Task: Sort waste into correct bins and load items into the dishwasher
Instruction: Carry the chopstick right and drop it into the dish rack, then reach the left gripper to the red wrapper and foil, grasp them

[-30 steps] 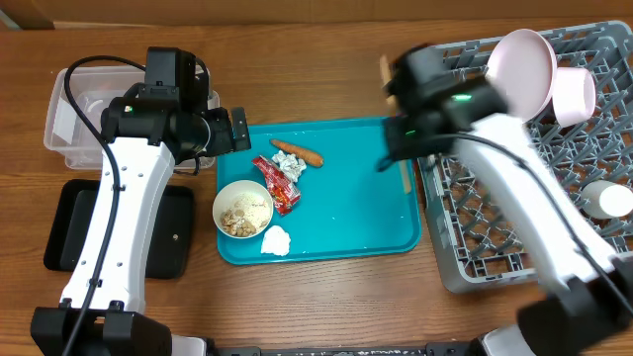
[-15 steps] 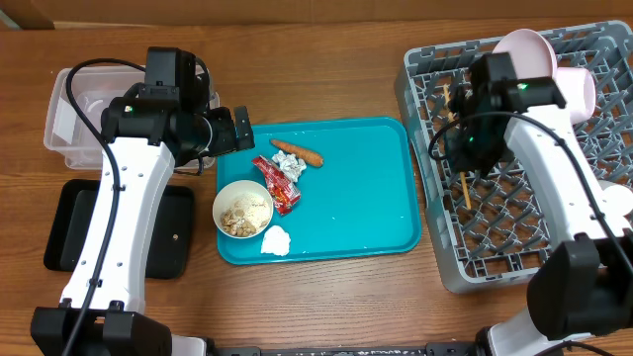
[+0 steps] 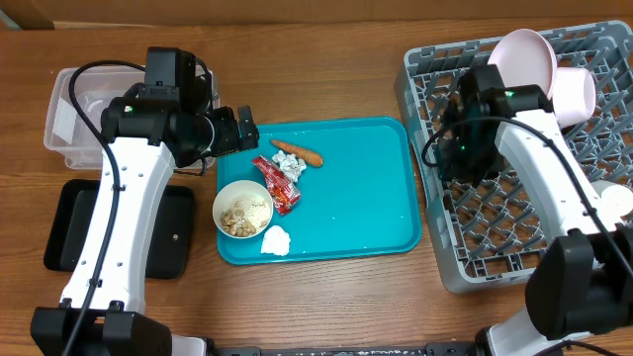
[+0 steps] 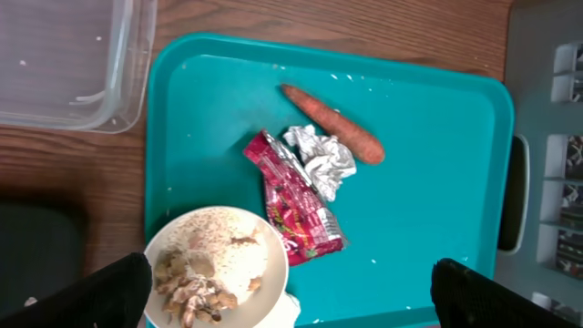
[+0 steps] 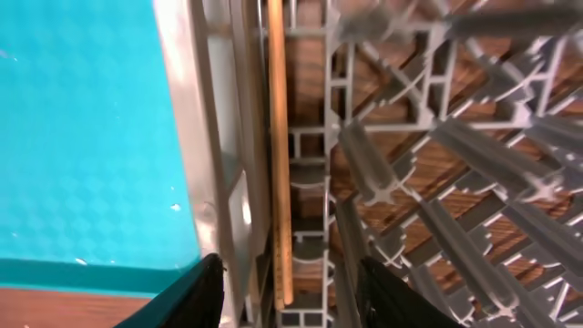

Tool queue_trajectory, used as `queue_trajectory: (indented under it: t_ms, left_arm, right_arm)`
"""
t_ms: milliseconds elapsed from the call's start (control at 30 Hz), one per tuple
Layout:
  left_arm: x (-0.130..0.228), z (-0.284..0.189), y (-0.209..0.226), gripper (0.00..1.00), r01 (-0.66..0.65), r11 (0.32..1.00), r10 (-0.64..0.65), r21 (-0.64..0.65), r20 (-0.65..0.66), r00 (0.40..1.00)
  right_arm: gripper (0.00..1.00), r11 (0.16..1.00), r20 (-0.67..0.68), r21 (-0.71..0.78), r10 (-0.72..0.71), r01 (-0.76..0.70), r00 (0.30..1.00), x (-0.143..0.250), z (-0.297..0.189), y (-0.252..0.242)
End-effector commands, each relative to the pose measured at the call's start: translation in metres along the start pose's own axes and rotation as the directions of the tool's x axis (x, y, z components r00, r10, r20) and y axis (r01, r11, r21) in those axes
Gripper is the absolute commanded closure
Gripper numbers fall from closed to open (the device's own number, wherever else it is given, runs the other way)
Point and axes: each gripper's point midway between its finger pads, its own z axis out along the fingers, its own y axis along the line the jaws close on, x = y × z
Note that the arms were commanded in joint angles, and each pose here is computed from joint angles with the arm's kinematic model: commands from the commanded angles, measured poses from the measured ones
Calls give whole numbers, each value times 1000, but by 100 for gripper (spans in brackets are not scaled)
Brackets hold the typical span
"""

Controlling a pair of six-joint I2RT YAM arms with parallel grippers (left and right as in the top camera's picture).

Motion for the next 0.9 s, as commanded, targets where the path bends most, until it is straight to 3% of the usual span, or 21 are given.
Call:
queue_trajectory:
  t_ms: [0,33,133,400,867]
  left_arm:
    - [5,-2,-20,0,-33,998,33,44,0,999]
    - [7,2,-27,0,-52,997,52,51,-7,999]
    - [15,18,-46,0,-107,992,109,62,-38,993]
    - [46,83,-70,0,-191,982,188,2,-180,966]
    - [85,176,-43,0,-201,972,141,-121,-383,913]
  right_arm:
    - [48,995,267,-100,48,-22,963,-32,-75,18]
    - [44,989,308,-146,46,-1,950,-35,-86,26]
    - [21,980,356,-196,44,29,934,-34,-103,36]
    - [21,980,341,-195,44,25,939,-29,-101,36]
    - [23,981,346,-195,44,26,937,-30,-102,36]
